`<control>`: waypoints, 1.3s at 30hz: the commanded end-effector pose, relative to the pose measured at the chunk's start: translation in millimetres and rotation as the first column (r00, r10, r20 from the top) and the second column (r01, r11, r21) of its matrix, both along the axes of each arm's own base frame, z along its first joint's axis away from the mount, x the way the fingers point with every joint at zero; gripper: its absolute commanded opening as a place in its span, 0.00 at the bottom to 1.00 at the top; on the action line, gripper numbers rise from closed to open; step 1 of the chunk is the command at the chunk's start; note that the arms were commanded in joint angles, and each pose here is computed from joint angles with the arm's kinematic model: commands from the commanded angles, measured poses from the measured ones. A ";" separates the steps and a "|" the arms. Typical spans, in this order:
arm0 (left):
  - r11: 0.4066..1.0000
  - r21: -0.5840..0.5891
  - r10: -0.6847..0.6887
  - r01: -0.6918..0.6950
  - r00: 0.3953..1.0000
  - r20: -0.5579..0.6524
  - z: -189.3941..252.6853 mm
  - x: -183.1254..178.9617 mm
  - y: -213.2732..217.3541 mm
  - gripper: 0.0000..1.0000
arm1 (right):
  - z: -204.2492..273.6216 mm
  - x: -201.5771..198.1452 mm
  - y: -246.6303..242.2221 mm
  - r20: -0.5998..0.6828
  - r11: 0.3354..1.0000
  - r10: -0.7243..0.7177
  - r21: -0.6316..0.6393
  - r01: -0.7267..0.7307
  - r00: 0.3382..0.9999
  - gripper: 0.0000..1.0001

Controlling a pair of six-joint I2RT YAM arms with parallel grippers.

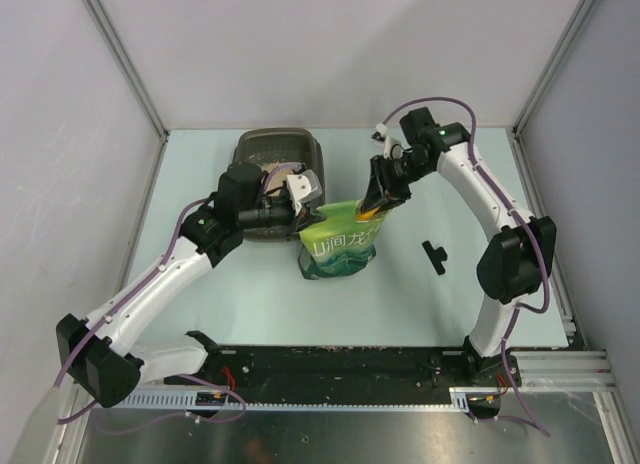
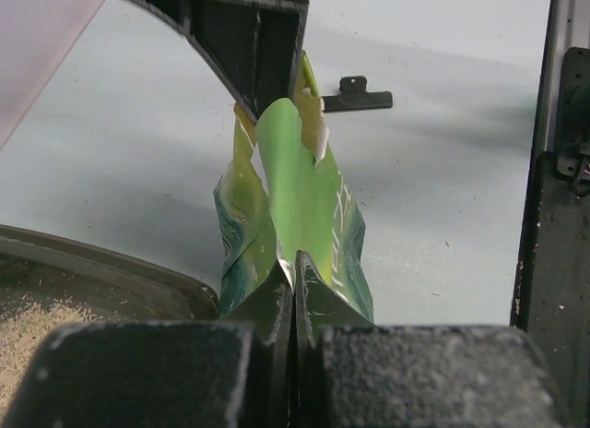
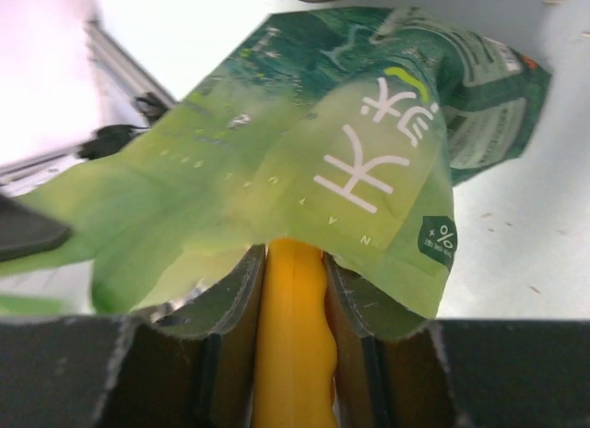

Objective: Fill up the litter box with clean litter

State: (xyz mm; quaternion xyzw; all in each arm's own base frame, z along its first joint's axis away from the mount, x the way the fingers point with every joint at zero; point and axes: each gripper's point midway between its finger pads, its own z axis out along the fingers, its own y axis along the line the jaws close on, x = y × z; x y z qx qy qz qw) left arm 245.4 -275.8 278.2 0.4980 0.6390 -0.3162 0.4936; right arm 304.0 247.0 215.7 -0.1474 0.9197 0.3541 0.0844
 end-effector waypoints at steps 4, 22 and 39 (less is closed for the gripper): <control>1.000 -0.003 -0.011 0.012 0.989 0.150 18.6 1.4 7.8 0.00 | 61.5 -13.7 3.6 -0.056 0.920 0.095 0.387 -0.066 0.994 0.00; 0.992 0.105 0.041 -0.070 0.964 0.261 10.1 19.6 30.0 0.00 | 64.4 22.5 -69.6 -0.121 0.786 0.014 0.615 0.064 0.993 0.00; 0.985 0.131 0.069 -0.111 0.954 0.290 18.1 25.4 40.7 0.00 | 60.5 0.9 -70.1 -0.089 0.785 -0.068 0.611 0.108 0.994 0.00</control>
